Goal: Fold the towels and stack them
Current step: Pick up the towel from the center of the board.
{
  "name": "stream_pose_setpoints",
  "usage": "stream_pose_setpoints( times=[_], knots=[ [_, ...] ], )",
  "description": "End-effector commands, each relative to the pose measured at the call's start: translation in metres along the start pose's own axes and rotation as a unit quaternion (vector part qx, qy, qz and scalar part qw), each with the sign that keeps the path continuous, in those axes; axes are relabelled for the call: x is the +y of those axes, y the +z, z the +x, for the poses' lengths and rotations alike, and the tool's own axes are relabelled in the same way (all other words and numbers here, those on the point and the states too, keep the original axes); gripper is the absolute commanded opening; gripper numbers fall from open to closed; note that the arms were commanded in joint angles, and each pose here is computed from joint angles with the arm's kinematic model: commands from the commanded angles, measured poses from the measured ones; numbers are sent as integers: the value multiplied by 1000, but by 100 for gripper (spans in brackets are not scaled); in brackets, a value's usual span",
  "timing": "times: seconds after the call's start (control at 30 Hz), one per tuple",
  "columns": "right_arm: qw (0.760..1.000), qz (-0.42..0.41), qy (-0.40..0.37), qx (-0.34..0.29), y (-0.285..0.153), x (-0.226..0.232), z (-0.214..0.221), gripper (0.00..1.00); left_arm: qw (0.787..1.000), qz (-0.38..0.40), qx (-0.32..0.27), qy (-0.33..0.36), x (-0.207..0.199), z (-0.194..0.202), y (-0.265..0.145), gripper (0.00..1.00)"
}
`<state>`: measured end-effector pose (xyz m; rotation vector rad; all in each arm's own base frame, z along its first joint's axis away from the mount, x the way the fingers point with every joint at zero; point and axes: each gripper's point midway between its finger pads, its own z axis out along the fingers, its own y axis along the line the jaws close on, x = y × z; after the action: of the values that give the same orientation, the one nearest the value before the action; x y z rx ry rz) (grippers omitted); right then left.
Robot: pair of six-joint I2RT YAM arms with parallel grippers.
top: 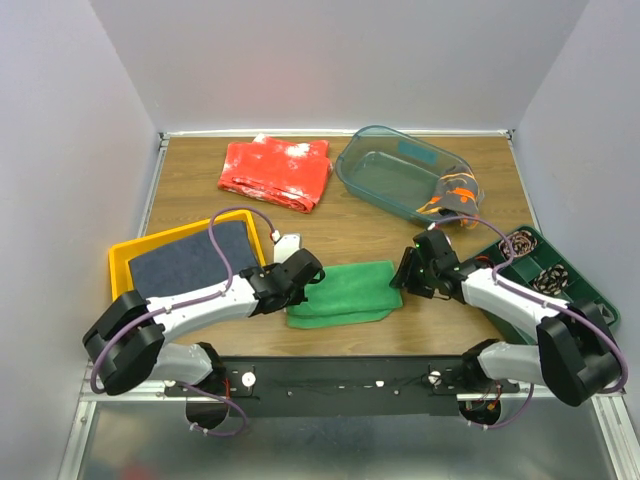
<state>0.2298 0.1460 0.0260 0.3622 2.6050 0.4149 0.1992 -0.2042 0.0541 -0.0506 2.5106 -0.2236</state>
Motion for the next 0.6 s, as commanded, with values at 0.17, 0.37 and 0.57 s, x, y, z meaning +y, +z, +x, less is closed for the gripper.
stream_pose_setpoints(
  times=[0.17, 0.37, 0.57],
  knots=[
    [999, -11, -31, 10, 12, 21, 25, 64, 1000, -17, 0, 14, 4, 5, 10, 0],
    [997, 68, -37, 7, 20, -5, 36, 34, 1000, -15, -3, 13, 4, 3, 8, 0],
    [999, 21, -40, -28, -3, 30, 6, 1, 999, -5, -40, 24, -3, -18, -12, 0]
  ],
)
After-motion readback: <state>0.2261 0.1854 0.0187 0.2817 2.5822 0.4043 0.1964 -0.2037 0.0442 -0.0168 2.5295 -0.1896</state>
